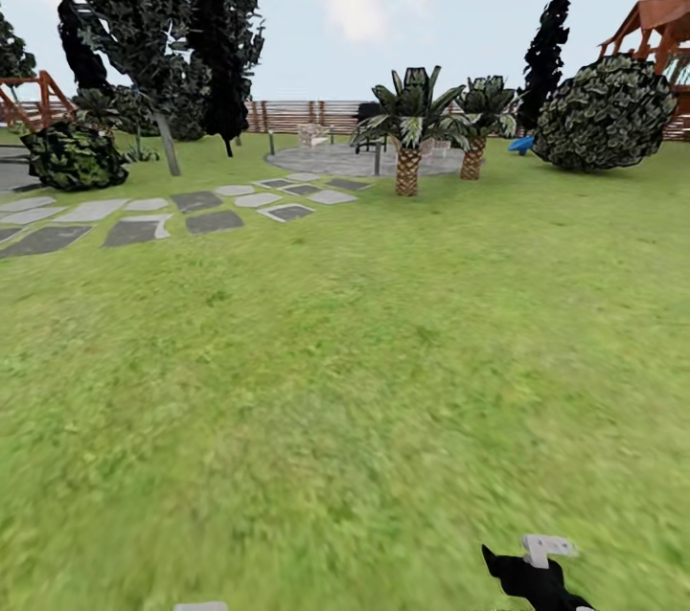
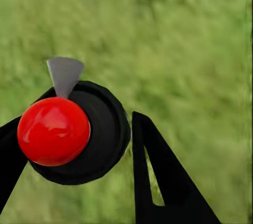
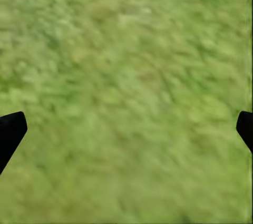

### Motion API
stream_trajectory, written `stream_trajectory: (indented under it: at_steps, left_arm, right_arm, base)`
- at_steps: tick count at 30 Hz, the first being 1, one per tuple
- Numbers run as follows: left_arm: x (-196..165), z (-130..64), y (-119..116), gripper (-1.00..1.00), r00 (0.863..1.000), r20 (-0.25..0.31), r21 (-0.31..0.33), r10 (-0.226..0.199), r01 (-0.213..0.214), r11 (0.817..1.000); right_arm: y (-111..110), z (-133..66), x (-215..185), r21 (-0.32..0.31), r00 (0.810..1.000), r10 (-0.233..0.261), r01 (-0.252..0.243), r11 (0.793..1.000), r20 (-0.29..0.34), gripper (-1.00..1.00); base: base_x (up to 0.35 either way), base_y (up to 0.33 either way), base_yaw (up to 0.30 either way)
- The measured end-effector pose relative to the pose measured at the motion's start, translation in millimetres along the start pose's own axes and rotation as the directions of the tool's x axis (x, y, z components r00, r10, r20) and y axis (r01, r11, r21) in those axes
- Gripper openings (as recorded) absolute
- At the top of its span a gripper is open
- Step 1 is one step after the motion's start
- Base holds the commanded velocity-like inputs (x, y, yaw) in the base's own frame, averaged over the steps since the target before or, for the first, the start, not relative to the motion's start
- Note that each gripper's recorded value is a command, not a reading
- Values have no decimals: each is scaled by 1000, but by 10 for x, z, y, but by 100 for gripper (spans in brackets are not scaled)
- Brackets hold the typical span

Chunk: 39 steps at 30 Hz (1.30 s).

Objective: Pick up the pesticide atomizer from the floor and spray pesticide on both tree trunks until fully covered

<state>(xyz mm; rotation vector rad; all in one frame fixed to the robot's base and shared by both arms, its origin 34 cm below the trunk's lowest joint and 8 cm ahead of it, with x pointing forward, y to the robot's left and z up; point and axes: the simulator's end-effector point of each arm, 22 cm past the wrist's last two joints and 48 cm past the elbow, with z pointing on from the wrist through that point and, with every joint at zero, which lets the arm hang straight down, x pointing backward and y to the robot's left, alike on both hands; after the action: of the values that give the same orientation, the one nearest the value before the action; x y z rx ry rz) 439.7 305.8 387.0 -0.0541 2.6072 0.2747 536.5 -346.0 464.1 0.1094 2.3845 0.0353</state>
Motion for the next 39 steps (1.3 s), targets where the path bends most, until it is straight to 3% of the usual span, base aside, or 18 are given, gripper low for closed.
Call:
stream_trajectory:
  at_steps: [20,39]
  left_arm:
    - [50,11,6,-100,1000,-11,-1,2,-2,1000]
    - [56,13,9,-100,1000,-12,-1,4,-4,1000]
  right_arm:
    - [-5,12,53,1,1000,0,0,1000,-11,100]
    - [-5,13,60,1,1000,0,0,1000,-13,100]
  base:
    - [132,-262,-292]
    - [225,-213,-292]
